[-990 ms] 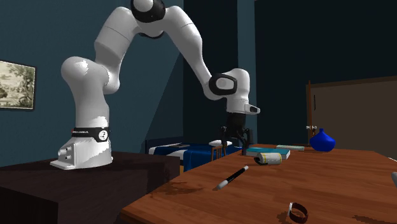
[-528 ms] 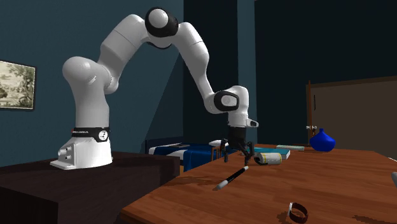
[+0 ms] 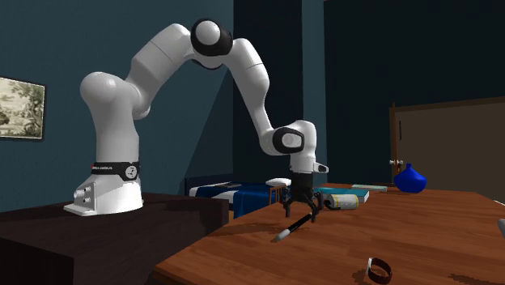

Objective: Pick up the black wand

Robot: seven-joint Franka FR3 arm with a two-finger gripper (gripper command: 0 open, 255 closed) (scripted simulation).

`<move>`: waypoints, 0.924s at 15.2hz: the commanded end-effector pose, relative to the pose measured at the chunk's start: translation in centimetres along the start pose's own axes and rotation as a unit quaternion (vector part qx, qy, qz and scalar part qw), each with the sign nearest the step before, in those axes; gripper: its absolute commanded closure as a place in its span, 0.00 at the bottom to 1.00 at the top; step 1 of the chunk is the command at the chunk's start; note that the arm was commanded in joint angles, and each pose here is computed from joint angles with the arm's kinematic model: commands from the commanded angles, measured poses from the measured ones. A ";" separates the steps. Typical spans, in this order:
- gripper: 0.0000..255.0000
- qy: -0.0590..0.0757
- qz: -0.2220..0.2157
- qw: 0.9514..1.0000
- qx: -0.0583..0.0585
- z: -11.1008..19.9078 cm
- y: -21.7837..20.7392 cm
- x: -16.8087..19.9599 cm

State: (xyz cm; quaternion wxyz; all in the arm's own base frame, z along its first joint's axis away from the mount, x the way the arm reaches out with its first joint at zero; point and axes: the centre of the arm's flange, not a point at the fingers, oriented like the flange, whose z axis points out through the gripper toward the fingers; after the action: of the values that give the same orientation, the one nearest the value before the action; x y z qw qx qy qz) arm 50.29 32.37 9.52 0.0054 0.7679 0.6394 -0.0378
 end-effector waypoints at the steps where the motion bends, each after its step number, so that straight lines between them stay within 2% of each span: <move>1: 1.00 0.000 0.000 1.000 0.000 0.2 0.0 0.0; 10: 1.00 0.000 0.000 1.000 0.000 0.2 0.0 0.0; 14: 1.00 0.000 0.000 1.000 0.000 -1.9 -0.1 -0.1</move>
State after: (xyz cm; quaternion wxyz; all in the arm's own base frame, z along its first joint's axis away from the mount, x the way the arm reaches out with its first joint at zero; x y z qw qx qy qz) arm 50.30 32.40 10.83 0.0055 0.7680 0.6394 -0.0376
